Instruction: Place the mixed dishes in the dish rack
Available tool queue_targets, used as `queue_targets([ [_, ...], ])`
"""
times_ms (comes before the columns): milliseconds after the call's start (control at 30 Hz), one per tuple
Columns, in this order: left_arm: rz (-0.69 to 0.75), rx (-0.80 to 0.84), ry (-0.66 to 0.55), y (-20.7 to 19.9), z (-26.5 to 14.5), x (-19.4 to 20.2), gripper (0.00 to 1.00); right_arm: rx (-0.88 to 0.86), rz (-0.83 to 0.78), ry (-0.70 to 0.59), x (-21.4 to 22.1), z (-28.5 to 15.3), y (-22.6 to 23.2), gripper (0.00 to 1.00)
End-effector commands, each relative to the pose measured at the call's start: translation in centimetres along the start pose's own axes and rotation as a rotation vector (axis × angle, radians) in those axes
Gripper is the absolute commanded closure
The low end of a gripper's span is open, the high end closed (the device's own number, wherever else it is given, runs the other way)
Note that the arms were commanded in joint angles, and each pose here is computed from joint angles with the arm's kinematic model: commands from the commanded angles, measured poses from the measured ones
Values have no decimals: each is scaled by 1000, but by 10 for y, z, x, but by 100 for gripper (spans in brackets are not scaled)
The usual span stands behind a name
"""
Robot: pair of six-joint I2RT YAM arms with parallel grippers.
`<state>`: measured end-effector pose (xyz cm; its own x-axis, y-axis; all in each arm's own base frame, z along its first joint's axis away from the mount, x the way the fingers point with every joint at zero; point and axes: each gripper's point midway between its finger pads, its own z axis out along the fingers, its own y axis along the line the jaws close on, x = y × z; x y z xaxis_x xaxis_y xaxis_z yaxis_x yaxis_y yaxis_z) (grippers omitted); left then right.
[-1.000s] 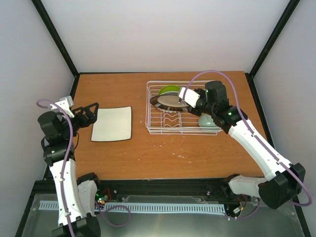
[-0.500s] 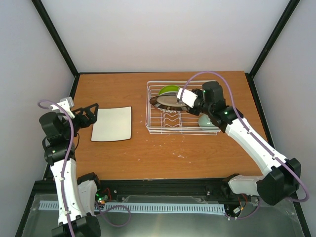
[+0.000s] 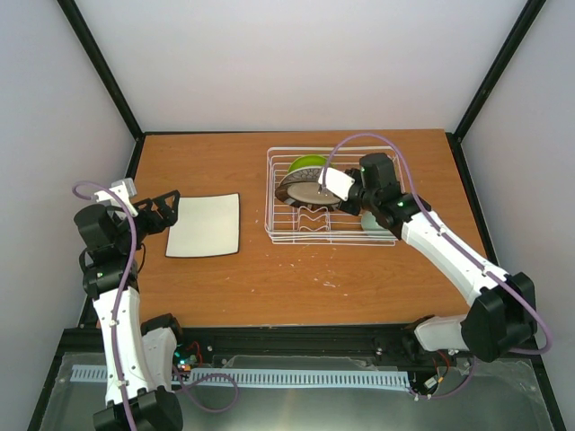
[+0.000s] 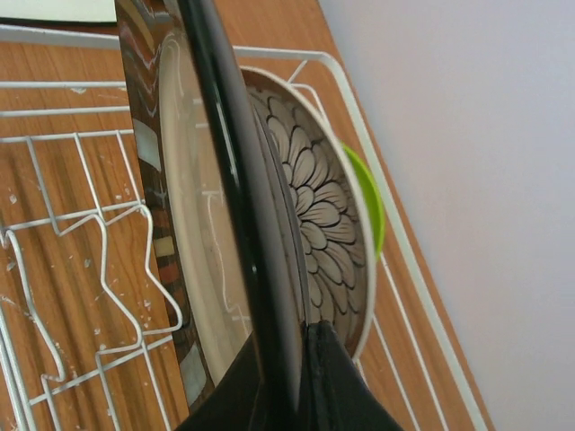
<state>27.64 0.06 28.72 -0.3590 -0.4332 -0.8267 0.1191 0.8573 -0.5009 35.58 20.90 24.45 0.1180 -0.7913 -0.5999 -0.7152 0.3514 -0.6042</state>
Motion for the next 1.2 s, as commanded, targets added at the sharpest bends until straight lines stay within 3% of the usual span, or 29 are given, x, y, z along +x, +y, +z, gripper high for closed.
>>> queue_targets([
  [0,50,-7,-24,-1,-1,-7,0,49,28,-103,-23,4,-15,97],
  [333,42,-14,-10,6,4,-2,0,-26,87,-68,-6,32,5,95],
  [533,-33,-37,41,20,14,12,0,-36,131,-73,-6,37,6,72],
  [667,-100,-92,82,34,20,21,0,-15,149,-84,-9,35,2,62],
  [900,-255,-333,252,91,32,57,0,92,176,-161,-26,13,-20,56],
  [1000,-312,-362,326,104,38,75,0,147,188,-215,-37,-4,-31,53],
  [1167,-406,-352,352,125,36,90,0,204,202,-295,-56,-34,-45,50],
])
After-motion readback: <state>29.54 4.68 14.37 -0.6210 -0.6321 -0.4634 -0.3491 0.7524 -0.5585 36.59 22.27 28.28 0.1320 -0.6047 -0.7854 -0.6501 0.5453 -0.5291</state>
